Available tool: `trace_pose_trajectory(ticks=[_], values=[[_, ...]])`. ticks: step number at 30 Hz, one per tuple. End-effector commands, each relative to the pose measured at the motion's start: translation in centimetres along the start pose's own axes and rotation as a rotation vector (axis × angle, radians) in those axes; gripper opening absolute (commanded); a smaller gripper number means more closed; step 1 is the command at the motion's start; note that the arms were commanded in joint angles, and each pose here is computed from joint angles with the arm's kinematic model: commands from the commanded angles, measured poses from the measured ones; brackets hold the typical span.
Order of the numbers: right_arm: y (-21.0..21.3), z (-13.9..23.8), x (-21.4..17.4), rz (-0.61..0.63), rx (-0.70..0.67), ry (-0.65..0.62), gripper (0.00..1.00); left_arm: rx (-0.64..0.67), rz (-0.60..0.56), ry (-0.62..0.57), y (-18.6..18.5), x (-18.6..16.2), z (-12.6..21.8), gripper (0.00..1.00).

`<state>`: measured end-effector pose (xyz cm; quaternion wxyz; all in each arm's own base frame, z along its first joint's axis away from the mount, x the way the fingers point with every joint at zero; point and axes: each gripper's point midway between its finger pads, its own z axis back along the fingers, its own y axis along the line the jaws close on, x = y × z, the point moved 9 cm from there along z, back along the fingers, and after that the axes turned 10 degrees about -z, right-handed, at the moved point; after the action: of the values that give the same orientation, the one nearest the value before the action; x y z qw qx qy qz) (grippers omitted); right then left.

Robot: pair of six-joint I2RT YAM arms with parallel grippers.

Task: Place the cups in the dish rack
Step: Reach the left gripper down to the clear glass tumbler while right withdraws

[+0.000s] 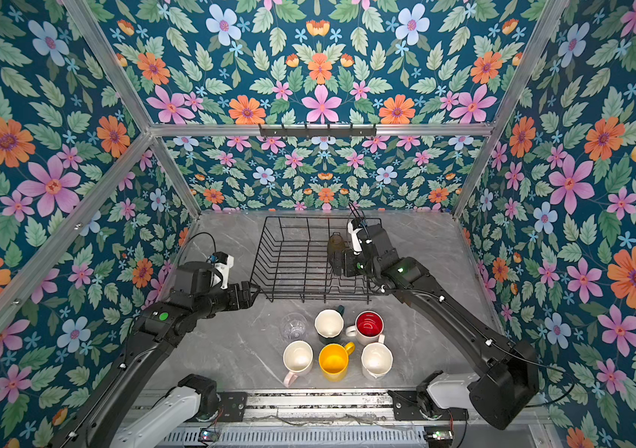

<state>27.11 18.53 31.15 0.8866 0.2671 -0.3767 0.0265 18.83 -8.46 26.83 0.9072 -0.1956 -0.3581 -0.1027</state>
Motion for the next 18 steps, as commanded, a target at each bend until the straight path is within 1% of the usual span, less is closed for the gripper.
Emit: trace_pose_trajectory(ticks=[1, 4, 11, 16, 18], values=[[0.2, 0.3, 0.6, -0.015, 0.023, -0.060, 0.96, -0.056, 0.057, 0.044, -0.5, -0.8, -0.4, 0.84], [0.0, 0.5, 0.3, -0.014, 0.013, -0.058, 0.96, -0.061, 0.067, 0.079, -0.9, -1.6, -1.0, 0.79], [-0.6, 1.1, -0.4, -0.015, -0.002, -0.062, 0.96, -0.022, 0.038, 0.155, -2.6, -3.4, -2.5, 0.74], [-0.8, 1.4, -0.8, -0.014, -0.009, -0.059, 0.96, -0.005, 0.033, 0.202, -3.1, -4.3, -3.8, 0.66], [-0.9, 1.5, -0.9, -0.016, -0.016, -0.060, 0.96, 0.007, 0.019, 0.214, -3.2, -4.6, -4.2, 0.65]])
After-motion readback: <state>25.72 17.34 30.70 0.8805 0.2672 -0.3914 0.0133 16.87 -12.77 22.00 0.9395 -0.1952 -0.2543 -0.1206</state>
